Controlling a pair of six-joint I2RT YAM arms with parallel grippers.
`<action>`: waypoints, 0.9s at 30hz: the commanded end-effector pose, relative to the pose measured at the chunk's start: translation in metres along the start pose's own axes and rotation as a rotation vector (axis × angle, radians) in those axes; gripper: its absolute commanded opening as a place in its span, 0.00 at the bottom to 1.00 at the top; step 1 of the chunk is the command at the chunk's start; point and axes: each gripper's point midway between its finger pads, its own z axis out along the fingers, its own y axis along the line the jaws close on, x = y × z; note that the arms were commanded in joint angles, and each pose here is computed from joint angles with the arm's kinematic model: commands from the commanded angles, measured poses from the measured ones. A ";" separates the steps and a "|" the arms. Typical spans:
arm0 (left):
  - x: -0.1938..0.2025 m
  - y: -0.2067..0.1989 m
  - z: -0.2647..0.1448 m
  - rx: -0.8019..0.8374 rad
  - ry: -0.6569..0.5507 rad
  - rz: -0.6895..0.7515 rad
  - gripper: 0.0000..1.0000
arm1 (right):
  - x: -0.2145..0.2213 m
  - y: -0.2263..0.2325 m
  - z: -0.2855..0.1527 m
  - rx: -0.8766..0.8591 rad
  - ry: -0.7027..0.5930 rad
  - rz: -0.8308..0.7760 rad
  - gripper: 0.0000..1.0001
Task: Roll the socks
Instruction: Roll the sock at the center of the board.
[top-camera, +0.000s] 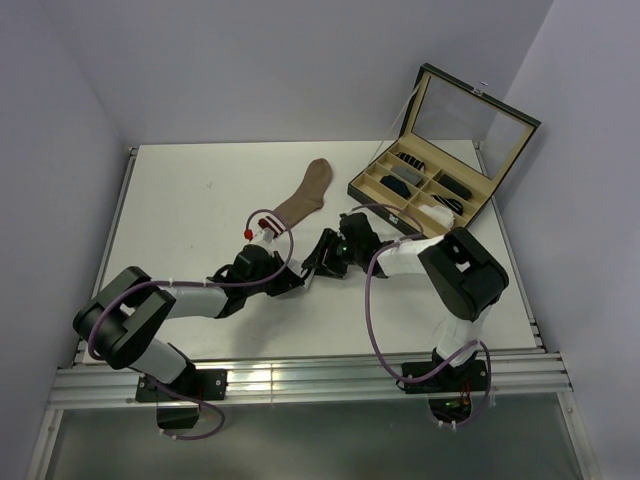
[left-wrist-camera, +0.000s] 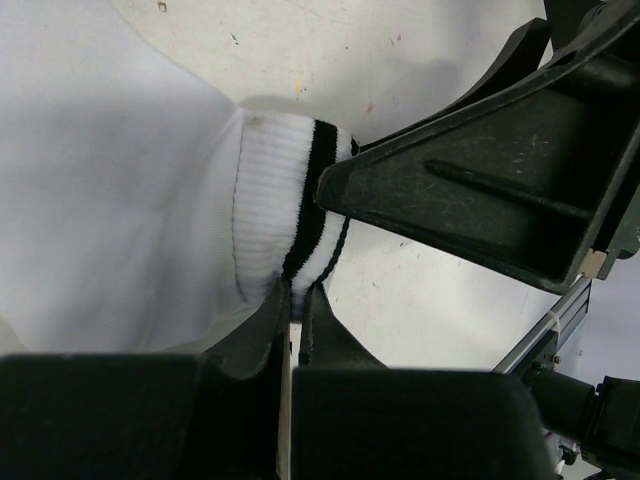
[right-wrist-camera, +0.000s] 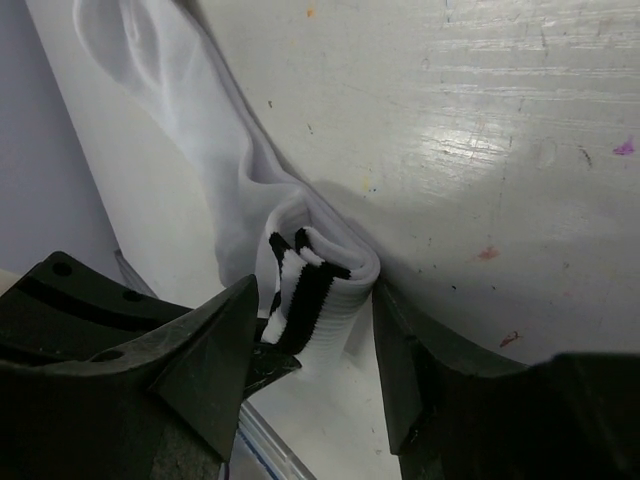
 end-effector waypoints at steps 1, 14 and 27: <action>-0.001 -0.004 0.001 0.015 0.002 0.007 0.00 | 0.000 -0.004 0.005 0.046 0.010 -0.016 0.55; -0.009 -0.016 -0.003 -0.076 -0.059 0.186 0.26 | -0.003 -0.011 0.005 0.135 0.016 -0.036 0.00; -0.010 -0.043 -0.010 -0.349 -0.233 0.611 0.52 | -0.008 -0.007 0.004 0.155 0.010 -0.045 0.00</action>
